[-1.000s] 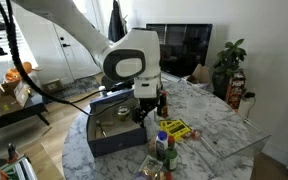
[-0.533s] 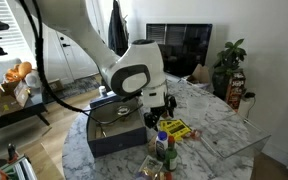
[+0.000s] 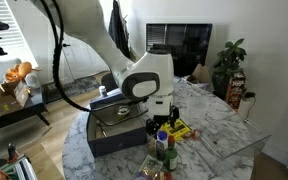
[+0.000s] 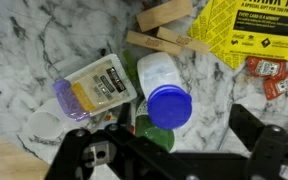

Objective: Put the white bottle inside the box

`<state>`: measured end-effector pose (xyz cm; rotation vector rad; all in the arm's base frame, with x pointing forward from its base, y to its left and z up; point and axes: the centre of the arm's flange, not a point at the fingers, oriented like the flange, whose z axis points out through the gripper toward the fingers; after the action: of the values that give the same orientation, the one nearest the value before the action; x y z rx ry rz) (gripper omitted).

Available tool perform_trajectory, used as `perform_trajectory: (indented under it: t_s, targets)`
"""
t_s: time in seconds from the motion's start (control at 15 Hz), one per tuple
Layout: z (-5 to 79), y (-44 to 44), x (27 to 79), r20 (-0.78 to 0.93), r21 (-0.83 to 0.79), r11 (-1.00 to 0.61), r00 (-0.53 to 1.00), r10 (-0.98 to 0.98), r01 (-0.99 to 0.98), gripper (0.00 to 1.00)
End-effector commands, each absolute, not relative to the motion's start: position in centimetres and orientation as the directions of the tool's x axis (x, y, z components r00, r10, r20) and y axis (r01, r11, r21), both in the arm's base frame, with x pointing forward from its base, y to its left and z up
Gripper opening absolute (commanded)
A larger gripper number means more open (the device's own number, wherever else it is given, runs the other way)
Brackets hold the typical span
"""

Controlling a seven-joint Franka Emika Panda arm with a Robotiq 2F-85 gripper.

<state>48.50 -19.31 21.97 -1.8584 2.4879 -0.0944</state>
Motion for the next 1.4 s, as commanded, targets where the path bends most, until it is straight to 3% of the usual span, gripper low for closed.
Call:
perform_trajectory:
  t_s: [0.0, 0.13, 0.2, 0.27, 0.67, 1.0, 1.33]
  targets:
    - [20.8, -19.9, 49.5, -0.003, 0.001, 0.293, -0.293, -0.956, -0.956, 1.00]
    - [20.3, -20.0, 49.7, 0.001, 0.027, 0.294, -0.294, -0.956, -0.955, 0.92]
    - [20.1, -20.1, 49.8, 0.000, 0.038, 0.295, -0.295, -0.956, -0.955, 0.73]
    - [19.8, -20.2, 49.9, 0.001, 0.047, 0.295, -0.295, -0.955, -0.954, 0.70]
    - [19.7, -19.5, 50.6, 0.009, 0.039, 0.280, -0.280, -0.960, -0.959, 0.22]
    - [22.5, -17.0, 49.8, 0.018, 0.066, 0.209, -0.209, -0.978, -0.976, 0.19]
    - [31.5, -14.2, 48.0, 0.190, -0.013, 0.095, -0.096, -0.977, -0.995, 0.19]
